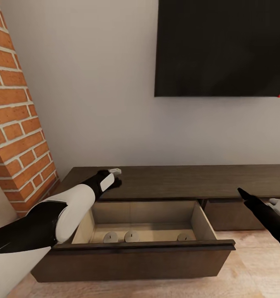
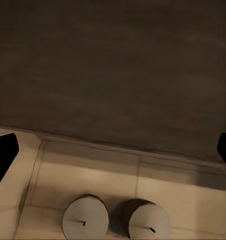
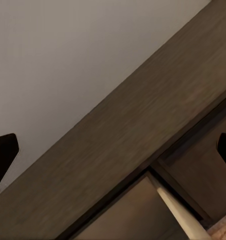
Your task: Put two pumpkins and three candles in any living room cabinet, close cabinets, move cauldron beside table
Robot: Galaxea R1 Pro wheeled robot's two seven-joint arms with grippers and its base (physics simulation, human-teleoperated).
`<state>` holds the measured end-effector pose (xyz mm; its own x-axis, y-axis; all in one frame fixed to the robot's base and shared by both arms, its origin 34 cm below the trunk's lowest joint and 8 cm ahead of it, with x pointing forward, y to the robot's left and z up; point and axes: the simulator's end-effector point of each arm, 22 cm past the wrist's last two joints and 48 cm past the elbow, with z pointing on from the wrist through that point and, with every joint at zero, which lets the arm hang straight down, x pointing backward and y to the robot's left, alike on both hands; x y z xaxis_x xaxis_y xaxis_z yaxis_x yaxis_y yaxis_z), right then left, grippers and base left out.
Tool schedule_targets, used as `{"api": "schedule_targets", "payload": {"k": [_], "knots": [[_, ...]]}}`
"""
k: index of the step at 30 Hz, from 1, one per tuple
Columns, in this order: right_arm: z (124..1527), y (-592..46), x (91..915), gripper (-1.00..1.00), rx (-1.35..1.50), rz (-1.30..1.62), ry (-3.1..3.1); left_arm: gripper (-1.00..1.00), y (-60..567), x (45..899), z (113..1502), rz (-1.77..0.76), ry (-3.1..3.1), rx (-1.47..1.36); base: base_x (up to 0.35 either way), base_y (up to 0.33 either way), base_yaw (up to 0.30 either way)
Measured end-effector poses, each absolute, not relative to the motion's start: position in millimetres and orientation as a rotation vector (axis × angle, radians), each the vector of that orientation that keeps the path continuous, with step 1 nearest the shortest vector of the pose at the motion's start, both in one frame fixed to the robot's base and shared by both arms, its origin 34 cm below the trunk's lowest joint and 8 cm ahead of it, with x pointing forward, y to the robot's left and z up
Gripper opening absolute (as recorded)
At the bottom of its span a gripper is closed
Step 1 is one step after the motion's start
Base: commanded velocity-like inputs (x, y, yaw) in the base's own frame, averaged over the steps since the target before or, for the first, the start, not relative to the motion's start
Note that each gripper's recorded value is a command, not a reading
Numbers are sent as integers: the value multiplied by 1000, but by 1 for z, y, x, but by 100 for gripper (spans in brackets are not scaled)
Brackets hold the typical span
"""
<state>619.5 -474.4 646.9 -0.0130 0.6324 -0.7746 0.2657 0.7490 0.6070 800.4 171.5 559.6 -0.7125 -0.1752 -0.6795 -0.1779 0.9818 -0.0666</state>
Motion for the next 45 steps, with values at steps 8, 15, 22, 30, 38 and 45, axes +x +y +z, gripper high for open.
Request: {"api": "schedule_targets", "payload": {"k": [8, 15, 22, 30, 38, 45], "knots": [[664, -471, 616, 100, 729, 350, 1572, 100, 179, 812, 600, 13, 2241, -289, 0, 0, 0], [679, -470, 612, 100, 722, 361, 1547, 100, 186, 830, 675, 6, 2085, -325, 0, 0, 0], [688, -466, 616, 100, 722, 342, 1560, 100, 180, 850, 762, -50, 1960, -324, 0, 0, 0], [694, -454, 622, 100, 717, 310, 1585, 100, 204, 816, 822, -20, 1888, -359, 0, 0, 0], [714, -425, 636, 100, 675, 337, 1578, 100, 220, 748, 822, -27, 1891, -353, 0, 0, 0], [733, -419, 643, 100, 660, 337, 1562, 100, 221, 744, 817, -20, 1922, -358, -8, 0, 0]]}}
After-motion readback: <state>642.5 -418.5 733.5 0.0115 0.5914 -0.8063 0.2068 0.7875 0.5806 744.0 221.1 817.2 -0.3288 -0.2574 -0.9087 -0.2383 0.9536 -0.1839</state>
